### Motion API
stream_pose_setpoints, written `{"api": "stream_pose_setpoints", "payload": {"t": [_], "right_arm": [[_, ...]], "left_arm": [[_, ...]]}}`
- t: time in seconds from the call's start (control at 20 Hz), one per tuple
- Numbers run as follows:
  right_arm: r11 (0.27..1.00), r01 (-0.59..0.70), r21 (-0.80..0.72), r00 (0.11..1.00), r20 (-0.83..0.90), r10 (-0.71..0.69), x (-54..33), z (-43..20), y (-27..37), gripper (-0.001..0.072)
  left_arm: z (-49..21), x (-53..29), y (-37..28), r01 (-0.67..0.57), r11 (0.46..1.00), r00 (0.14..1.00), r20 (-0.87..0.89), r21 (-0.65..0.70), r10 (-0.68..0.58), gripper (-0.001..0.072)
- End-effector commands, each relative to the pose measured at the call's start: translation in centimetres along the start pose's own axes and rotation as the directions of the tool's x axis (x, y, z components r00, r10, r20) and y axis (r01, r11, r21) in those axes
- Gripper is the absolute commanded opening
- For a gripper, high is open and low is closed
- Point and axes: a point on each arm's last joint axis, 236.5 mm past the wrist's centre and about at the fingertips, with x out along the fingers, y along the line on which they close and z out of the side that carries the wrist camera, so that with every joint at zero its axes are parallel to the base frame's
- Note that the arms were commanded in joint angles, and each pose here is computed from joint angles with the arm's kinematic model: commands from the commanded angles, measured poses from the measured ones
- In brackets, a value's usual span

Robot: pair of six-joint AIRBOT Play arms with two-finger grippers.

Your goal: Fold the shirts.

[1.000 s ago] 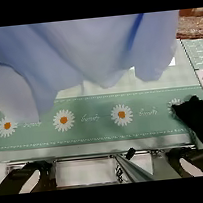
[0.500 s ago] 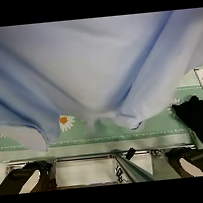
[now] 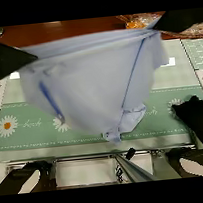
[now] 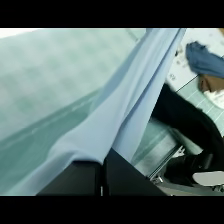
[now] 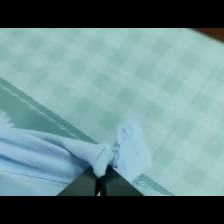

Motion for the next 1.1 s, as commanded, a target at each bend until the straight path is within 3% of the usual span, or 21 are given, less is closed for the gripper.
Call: {"api": "stream_pose_setpoints", "payload": {"t": [0.0, 0.2, 0.35, 0.5, 0.7, 0.75, 0.85, 0.9, 1.05], "right_arm": [[0.997, 0.075, -0.017, 0.992, -0.098, -0.076, 8.9, -0.2, -5.8, 0.0018], [0.997, 0.077, 0.025, 0.994, -0.085, -0.074, 16.0, 0.4, -8.6, 0.0018], [0.994, 0.063, 0.087, 0.983, -0.175, -0.047, 19.4, -1.9, -9.3, 0.0018], [0.993, 0.043, 0.108, 0.936, -0.351, -0.002, 21.8, -6.6, -9.4, 0.0018], [0.990, 0.047, 0.132, 0.926, -0.377, 0.006, 23.2, -7.5, -9.8, 0.0019], [0.990, 0.042, 0.133, 0.931, -0.365, 0.009, 22.9, -7.2, -9.6, 0.0088], [0.991, 0.060, 0.121, 0.941, -0.338, -0.015, 21.2, -6.2, -10.0, 0.0350], [0.990, 0.081, 0.113, 0.947, -0.320, -0.040, 19.8, -5.7, -10.5, 0.0364], [0.963, 0.245, 0.115, 0.931, -0.307, -0.200, 13.4, -5.4, -14.4, 0.0362]], "left_arm": [[-3.7, 6.2, 9.2, -0.129, 0.982, 0.988, -0.099, -0.140, 0.116, 0.0016], [-6.5, 12.3, 16.5, -0.196, 0.945, 0.972, -0.181, -0.260, 0.152, 0.0017], [-9.6, 16.0, 20.3, -0.224, 0.921, 0.947, -0.294, -0.319, 0.129, 0.0017], [-12.7, 18.6, 22.8, -0.250, 0.891, 0.919, -0.383, -0.379, 0.095, 0.0017], [-13.8, 19.8, 23.7, -0.255, 0.875, 0.910, -0.408, -0.412, 0.073, 0.0022], [-13.0, 19.5, 23.9, -0.249, 0.884, 0.916, -0.394, -0.397, 0.081, 0.0106], [-10.1, 17.7, 24.8, -0.239, 0.892, 0.931, -0.353, -0.384, 0.097, 0.0482], [-8.2, 15.8, 25.4, -0.235, 0.893, 0.938, -0.329, -0.384, 0.106, 0.0565], [-4.2, 8.6, 27.9, -0.255, 0.881, 0.950, -0.275, -0.399, 0.151, 0.0564]]}}
